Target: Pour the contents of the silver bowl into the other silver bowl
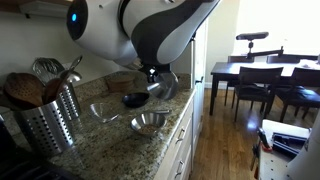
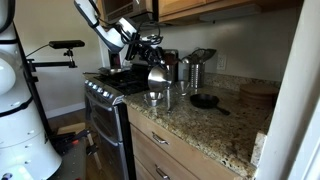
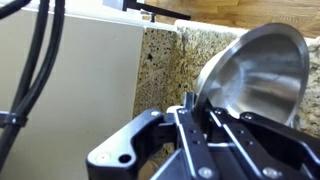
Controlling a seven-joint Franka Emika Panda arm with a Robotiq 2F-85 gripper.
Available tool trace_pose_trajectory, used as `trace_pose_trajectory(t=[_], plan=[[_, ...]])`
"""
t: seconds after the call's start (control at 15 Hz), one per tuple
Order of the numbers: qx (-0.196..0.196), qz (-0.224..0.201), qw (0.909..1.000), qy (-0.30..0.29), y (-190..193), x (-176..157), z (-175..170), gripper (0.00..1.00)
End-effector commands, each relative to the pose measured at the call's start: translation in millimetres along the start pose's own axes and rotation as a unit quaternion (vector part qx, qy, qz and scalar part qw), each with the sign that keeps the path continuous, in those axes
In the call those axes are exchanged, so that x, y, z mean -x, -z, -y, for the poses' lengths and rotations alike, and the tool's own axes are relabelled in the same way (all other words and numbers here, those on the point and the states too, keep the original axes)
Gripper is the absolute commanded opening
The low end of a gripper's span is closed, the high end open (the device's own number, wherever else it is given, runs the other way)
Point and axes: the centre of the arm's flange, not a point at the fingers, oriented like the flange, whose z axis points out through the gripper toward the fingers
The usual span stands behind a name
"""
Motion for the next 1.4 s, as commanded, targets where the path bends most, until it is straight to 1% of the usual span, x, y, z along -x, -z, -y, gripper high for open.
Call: trace_pose_trajectory(t=[0.0,0.2,0.33,0.47,0.53,0.8,1.07,1.27,1.33], plan=[[-0.018,0.025,0.9984,-0.048,-21.1,19.8,-32.1,0.08],[-0.046,0.051,0.9944,-0.08,-38.3,26.9,-49.3,0.08],[-0.071,0.069,0.9897,-0.104,-49.7,32.3,-60.2,0.08],[-0.103,0.087,0.9829,-0.126,-62.3,38.1,-70.8,0.08],[-0.112,0.096,0.9795,-0.137,-68.6,40.8,-75.5,0.08],[-0.135,0.124,0.9668,-0.179,-91.4,54.6,-92.5,0.08],[-0.154,0.145,0.9539,-0.213,-109.2,65.5,-98.1,0.08],[-0.18,0.156,0.9415,-0.238,-123.3,69.2,-96.0,0.08],[-0.194,0.16,0.9357,-0.248,-129.9,70.1,-94.6,0.08]])
